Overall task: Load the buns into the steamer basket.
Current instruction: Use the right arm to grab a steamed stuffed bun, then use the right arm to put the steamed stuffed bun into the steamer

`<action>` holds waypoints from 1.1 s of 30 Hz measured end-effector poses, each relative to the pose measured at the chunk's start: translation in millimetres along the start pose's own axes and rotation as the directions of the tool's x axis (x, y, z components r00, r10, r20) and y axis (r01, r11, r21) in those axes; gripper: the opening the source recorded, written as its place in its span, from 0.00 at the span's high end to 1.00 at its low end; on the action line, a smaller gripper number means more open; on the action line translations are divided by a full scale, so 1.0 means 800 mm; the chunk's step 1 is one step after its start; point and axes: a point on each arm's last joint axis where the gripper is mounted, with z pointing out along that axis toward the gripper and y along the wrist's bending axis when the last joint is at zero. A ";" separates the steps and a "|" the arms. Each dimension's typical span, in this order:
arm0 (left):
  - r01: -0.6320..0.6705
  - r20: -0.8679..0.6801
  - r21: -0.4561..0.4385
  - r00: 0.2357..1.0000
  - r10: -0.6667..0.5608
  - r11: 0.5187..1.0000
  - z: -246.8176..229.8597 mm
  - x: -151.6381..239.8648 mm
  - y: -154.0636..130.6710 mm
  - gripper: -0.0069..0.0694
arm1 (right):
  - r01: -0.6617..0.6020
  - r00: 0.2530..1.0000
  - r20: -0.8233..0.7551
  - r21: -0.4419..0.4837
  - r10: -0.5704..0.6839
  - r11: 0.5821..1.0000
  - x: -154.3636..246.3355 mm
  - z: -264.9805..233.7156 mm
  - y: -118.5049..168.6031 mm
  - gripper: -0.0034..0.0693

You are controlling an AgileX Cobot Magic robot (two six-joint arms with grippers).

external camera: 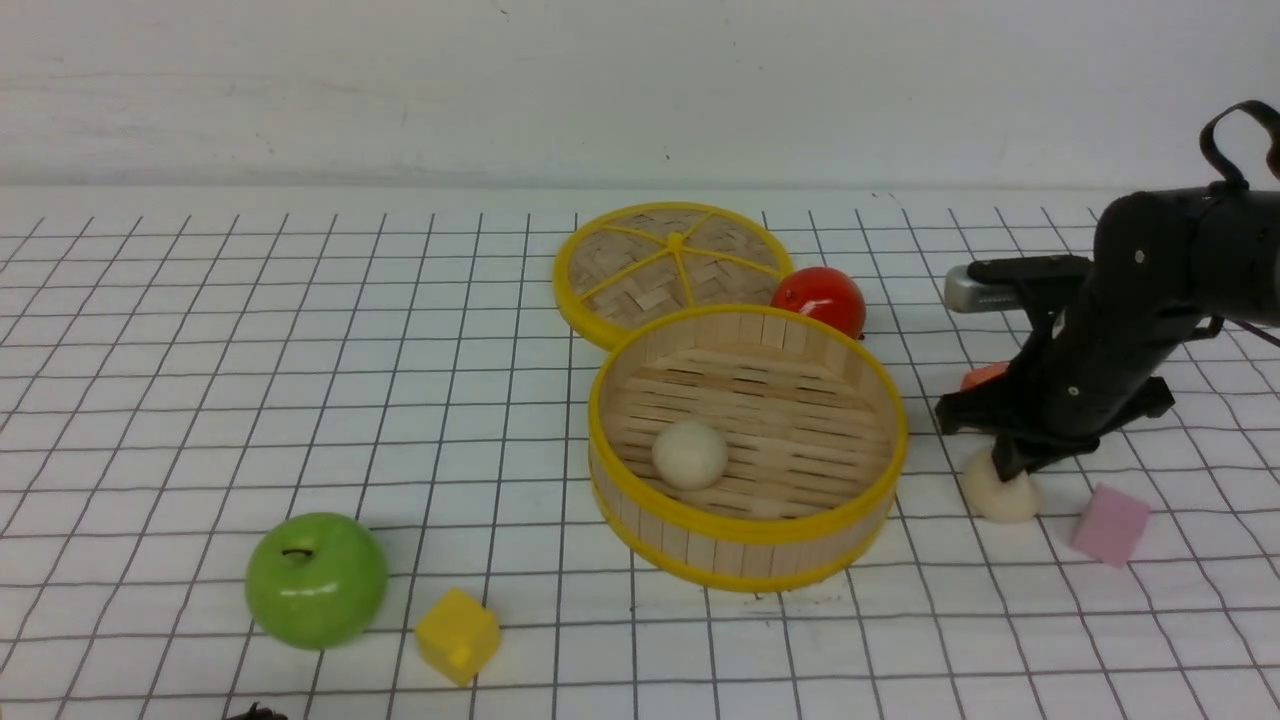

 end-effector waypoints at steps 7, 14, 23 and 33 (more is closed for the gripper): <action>0.000 0.000 0.000 1.000 0.000 1.000 0.000 0.000 0.000 0.91 | 0.056 0.988 0.149 -0.040 -0.049 0.998 -0.004 -0.085 0.033 0.94; 0.000 0.000 0.000 1.000 0.000 1.000 0.000 0.000 0.000 0.91 | 0.165 0.936 0.333 -0.130 -0.113 0.978 -0.009 -0.111 0.103 0.93; 0.000 -0.001 0.000 1.000 0.000 1.000 0.000 0.000 0.000 0.90 | 0.190 0.905 0.409 -0.135 -0.120 0.972 -0.025 -0.028 0.133 0.87; 0.000 -0.001 0.000 1.000 0.000 1.000 0.000 0.000 0.000 0.89 | 0.177 0.913 0.391 -0.136 -0.111 0.975 -0.024 -0.001 0.134 0.44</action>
